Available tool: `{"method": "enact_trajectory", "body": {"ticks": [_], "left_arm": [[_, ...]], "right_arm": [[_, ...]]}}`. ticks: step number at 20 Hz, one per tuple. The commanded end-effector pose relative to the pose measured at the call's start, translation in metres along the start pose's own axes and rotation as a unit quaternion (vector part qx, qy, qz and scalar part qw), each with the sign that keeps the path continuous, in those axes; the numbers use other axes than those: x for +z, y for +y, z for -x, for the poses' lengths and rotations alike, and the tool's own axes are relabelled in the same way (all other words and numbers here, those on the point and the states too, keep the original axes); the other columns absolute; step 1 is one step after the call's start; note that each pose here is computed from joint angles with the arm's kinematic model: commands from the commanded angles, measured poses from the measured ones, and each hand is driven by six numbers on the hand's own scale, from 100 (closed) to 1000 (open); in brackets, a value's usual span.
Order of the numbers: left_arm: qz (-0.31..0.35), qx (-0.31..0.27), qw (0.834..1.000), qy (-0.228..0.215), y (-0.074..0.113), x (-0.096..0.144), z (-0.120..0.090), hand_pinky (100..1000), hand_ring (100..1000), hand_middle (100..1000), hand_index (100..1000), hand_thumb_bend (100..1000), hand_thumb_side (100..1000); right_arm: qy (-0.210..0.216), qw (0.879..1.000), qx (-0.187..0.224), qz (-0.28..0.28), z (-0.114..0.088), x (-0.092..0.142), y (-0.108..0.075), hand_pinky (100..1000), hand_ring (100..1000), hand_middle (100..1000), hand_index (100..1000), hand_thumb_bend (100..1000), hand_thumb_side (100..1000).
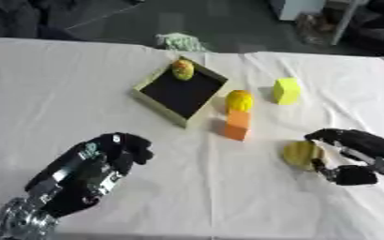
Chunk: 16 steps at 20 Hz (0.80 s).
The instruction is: Pick up objects on the table and place them in the box.
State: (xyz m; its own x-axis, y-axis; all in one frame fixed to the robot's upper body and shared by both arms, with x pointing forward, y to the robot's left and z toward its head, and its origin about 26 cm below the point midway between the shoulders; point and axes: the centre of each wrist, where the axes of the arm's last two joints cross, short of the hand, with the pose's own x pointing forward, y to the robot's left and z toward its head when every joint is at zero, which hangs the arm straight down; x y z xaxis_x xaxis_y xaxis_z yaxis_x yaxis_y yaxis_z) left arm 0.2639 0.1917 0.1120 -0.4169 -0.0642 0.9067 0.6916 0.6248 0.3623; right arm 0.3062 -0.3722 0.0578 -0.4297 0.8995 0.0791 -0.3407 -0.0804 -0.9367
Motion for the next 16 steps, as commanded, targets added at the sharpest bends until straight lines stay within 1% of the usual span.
{"method": "enact_trajectory", "body": {"ticks": [1, 2, 5, 7, 9, 11, 12, 13, 16], "left_arm": [[0.004, -0.015, 1.000, -0.010, 0.003, -0.001, -0.008, 745, 751, 622, 787, 100, 634], [0.004, -0.015, 1.000, -0.010, 0.003, -0.001, -0.008, 745, 751, 622, 787, 100, 635], [0.004, -0.015, 1.000, -0.010, 0.002, -0.001, -0.008, 745, 751, 622, 787, 100, 636], [0.004, -0.014, 1.000, -0.010, 0.002, -0.001, -0.008, 745, 751, 622, 787, 100, 638], [0.004, -0.014, 1.000, -0.009, 0.002, -0.001, -0.007, 745, 751, 622, 787, 100, 639], [0.003, -0.015, 1.000, -0.009, 0.002, -0.001, -0.007, 745, 751, 622, 787, 100, 640], [0.003, -0.014, 1.000, -0.009, 0.002, -0.001, -0.007, 745, 751, 622, 787, 100, 641], [0.003, -0.014, 1.000, -0.009, 0.002, -0.001, -0.007, 745, 752, 622, 787, 100, 641], [0.003, -0.014, 1.000, -0.008, 0.002, -0.001, -0.007, 745, 752, 622, 787, 100, 641]], "right_arm": [[0.009, 1.000, 0.015, -0.009, 0.007, 0.000, -0.004, 782, 866, 872, 978, 100, 724], [0.011, 1.000, 0.016, -0.013, 0.008, -0.001, -0.003, 782, 866, 871, 977, 100, 721], [0.019, 1.000, 0.013, -0.017, 0.010, -0.003, 0.000, 774, 856, 859, 966, 100, 672], [0.026, 0.999, 0.010, -0.017, 0.012, -0.005, 0.003, 771, 850, 851, 959, 100, 612], [0.031, 0.999, 0.005, -0.022, 0.013, -0.007, 0.007, 766, 841, 833, 947, 100, 518], [0.035, 0.999, 0.004, -0.028, 0.015, -0.008, 0.010, 760, 829, 810, 925, 100, 396], [0.036, 0.999, 0.004, -0.029, 0.015, -0.008, 0.012, 755, 817, 785, 907, 100, 329], [0.037, 0.999, 0.004, -0.029, 0.015, -0.009, 0.013, 748, 803, 755, 883, 100, 319], [0.042, 0.999, 0.001, -0.006, 0.015, -0.009, 0.011, 709, 735, 573, 756, 100, 307]]}}
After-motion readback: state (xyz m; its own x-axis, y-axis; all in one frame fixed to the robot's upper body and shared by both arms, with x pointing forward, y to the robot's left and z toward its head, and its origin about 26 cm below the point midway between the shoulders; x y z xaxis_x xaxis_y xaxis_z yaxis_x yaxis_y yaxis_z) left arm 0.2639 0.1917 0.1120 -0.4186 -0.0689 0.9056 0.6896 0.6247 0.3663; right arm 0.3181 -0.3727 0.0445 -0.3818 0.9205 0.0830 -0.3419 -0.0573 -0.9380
